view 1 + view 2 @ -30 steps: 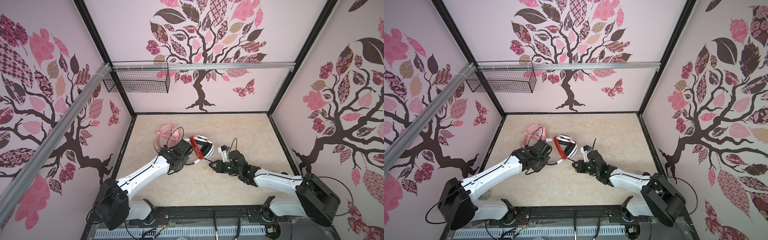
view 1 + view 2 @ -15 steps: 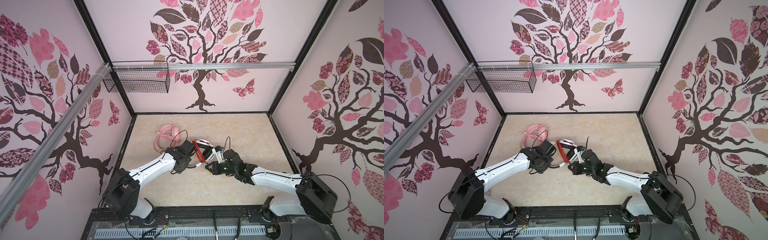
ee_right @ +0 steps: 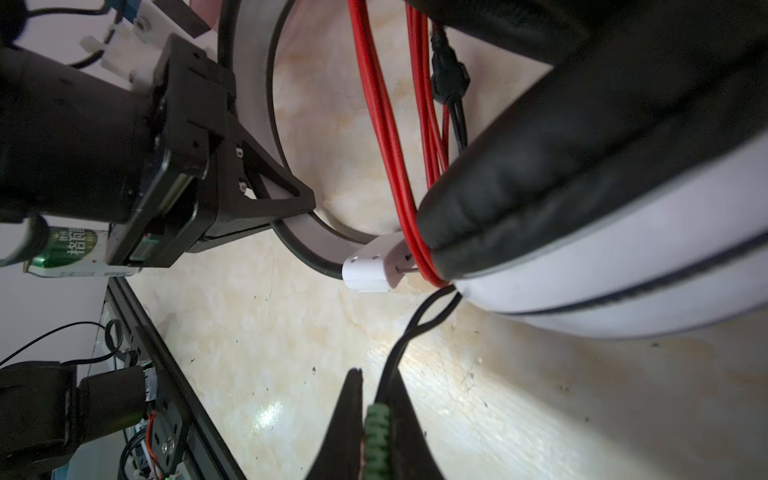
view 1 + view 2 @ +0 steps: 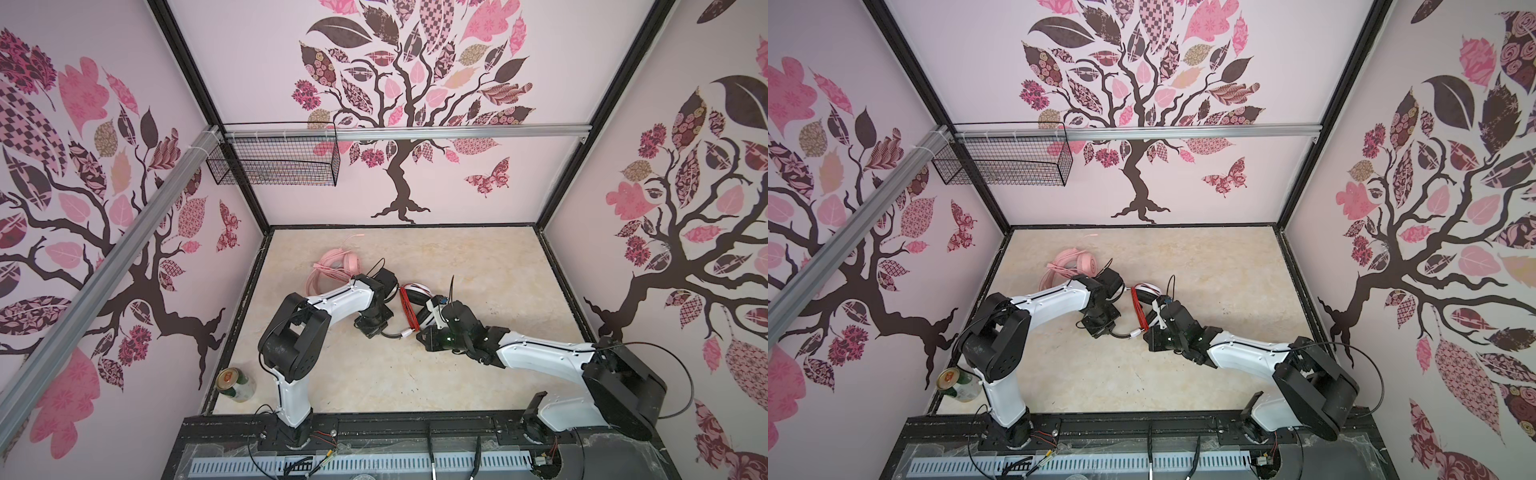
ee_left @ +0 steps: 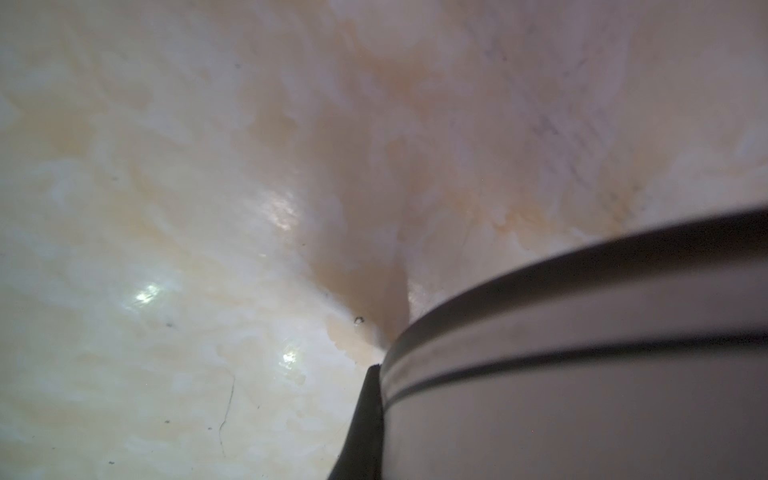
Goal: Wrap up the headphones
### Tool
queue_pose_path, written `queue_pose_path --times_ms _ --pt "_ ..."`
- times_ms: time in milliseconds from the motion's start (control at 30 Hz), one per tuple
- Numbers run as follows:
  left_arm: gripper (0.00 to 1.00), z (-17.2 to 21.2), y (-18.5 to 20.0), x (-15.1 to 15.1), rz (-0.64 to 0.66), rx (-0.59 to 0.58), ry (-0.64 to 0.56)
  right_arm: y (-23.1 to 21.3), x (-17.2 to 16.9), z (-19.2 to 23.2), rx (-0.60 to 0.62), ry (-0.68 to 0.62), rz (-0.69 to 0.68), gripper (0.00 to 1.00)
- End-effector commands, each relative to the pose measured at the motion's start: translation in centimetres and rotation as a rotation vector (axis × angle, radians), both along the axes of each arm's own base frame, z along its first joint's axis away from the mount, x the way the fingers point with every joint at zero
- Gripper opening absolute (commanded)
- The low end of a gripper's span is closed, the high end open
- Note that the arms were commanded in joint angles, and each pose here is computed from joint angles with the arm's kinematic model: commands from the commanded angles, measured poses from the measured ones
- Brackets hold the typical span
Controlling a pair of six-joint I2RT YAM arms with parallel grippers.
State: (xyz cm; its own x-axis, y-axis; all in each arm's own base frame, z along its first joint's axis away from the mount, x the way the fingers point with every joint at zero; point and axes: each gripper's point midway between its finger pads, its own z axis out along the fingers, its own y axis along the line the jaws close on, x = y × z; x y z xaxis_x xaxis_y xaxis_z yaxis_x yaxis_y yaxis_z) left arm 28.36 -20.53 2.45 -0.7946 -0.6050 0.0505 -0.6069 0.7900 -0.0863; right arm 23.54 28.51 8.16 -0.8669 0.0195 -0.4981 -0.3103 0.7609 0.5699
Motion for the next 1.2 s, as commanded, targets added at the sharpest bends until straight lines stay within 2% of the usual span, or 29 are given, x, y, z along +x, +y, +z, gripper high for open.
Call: queue_pose_path --times_ms 0,67,167,333,467,767,900,933,1167 --pt "0.18 0.0 -0.5 0.6 -0.07 -0.002 -0.009 0.1 1.2 1.1 -0.022 -0.052 -0.033 0.01" --pt "0.35 0.4 -0.7 1.2 -0.093 -0.011 -0.036 -0.1 1.6 1.2 -0.036 -0.067 -0.045 0.01" --pt "0.53 1.4 -0.8 2.0 -0.122 -0.006 -0.074 -0.5 2.1 1.4 -0.049 -0.08 -0.06 0.02" --pt "0.66 2.5 -1.1 2.6 -0.159 -0.014 -0.108 -0.9 3.0 1.6 -0.047 -0.08 -0.078 0.03" --pt "0.67 4.2 -0.8 2.9 -0.186 -0.007 -0.15 -0.9 3.4 2.0 -0.041 -0.081 -0.07 0.07" --pt "0.65 11.2 0.2 2.8 -0.229 -0.039 -0.334 2.1 5.2 3.5 -0.013 -0.088 0.025 0.19" --pt "0.65 14.1 0.9 2.1 -0.243 -0.057 -0.403 4.2 6.2 3.5 -0.006 -0.063 0.08 0.41" --pt "0.65 14.6 1.2 1.9 -0.245 -0.056 -0.421 4.5 6.5 3.4 -0.005 -0.061 0.084 0.43" --pt "0.65 17.2 3.3 1.0 -0.278 -0.022 -0.544 5.7 7.8 4.4 0.009 -0.076 0.1 0.45"
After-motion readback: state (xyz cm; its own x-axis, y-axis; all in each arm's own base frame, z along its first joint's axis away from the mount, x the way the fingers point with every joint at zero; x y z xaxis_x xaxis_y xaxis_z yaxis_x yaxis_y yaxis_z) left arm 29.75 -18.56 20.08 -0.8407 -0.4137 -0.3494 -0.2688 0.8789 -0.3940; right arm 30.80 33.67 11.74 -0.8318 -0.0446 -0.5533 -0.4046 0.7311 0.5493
